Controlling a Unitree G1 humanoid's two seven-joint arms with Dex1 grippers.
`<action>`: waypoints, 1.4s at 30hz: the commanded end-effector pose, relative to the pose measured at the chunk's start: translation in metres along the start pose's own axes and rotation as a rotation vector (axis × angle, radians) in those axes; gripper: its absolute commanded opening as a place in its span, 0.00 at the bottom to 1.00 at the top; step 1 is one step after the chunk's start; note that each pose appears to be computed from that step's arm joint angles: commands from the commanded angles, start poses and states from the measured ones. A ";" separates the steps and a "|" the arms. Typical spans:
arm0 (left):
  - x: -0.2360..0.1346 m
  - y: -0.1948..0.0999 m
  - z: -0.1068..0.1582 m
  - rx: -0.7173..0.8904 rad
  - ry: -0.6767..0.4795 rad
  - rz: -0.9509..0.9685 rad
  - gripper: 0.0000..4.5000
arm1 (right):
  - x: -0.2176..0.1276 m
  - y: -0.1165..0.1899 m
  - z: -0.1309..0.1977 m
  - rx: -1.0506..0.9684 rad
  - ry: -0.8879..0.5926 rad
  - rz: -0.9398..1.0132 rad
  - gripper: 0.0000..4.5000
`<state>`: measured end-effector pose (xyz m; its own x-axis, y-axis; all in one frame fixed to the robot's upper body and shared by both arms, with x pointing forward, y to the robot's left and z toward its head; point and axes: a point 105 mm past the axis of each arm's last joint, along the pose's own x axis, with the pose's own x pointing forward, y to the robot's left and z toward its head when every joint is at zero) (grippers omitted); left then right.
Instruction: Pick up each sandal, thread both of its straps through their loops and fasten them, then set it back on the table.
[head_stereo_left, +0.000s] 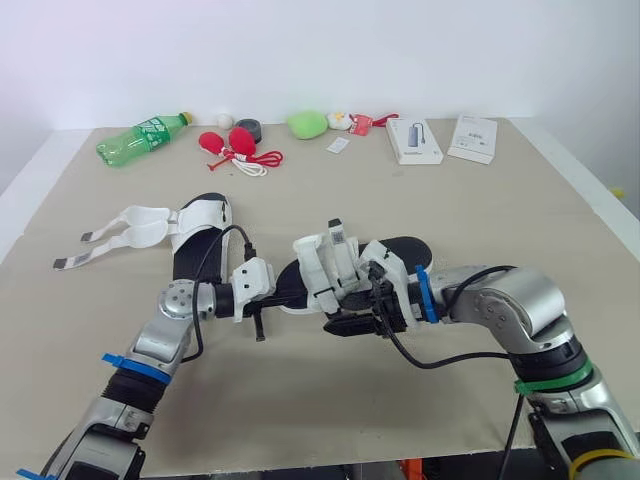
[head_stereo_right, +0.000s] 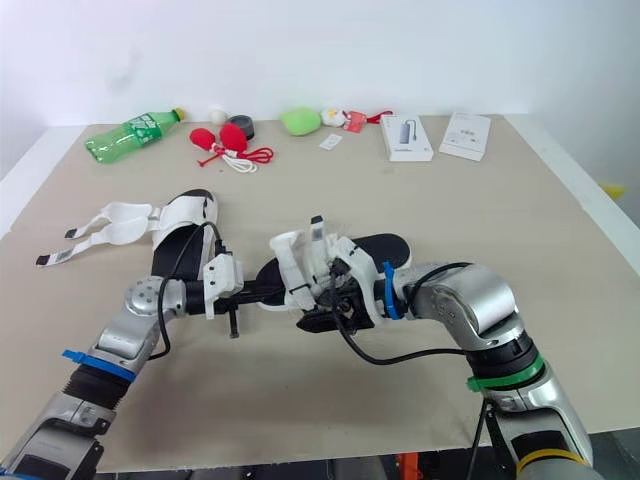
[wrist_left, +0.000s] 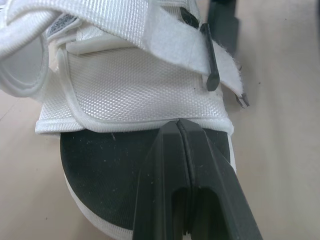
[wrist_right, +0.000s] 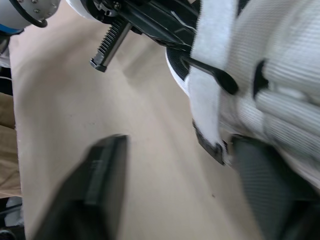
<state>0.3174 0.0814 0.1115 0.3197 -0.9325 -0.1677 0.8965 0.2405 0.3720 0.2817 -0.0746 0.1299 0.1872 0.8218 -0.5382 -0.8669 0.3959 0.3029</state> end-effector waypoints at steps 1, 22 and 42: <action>-0.003 0.005 0.001 0.001 -0.002 0.027 0.00 | -0.006 -0.004 0.007 0.033 -0.035 -0.019 0.35; -0.007 0.009 -0.002 -0.076 -0.015 0.075 0.00 | -0.015 0.014 -0.054 0.202 0.174 0.080 0.01; -0.002 0.000 -0.009 -0.088 -0.016 0.076 0.00 | -0.025 0.027 -0.049 0.197 0.174 0.161 0.01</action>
<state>0.3214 0.0834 0.1096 0.3798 -0.9188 -0.1074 0.8922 0.3331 0.3050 0.2421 -0.1067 0.1087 0.0125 0.7996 -0.6004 -0.7548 0.4013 0.5188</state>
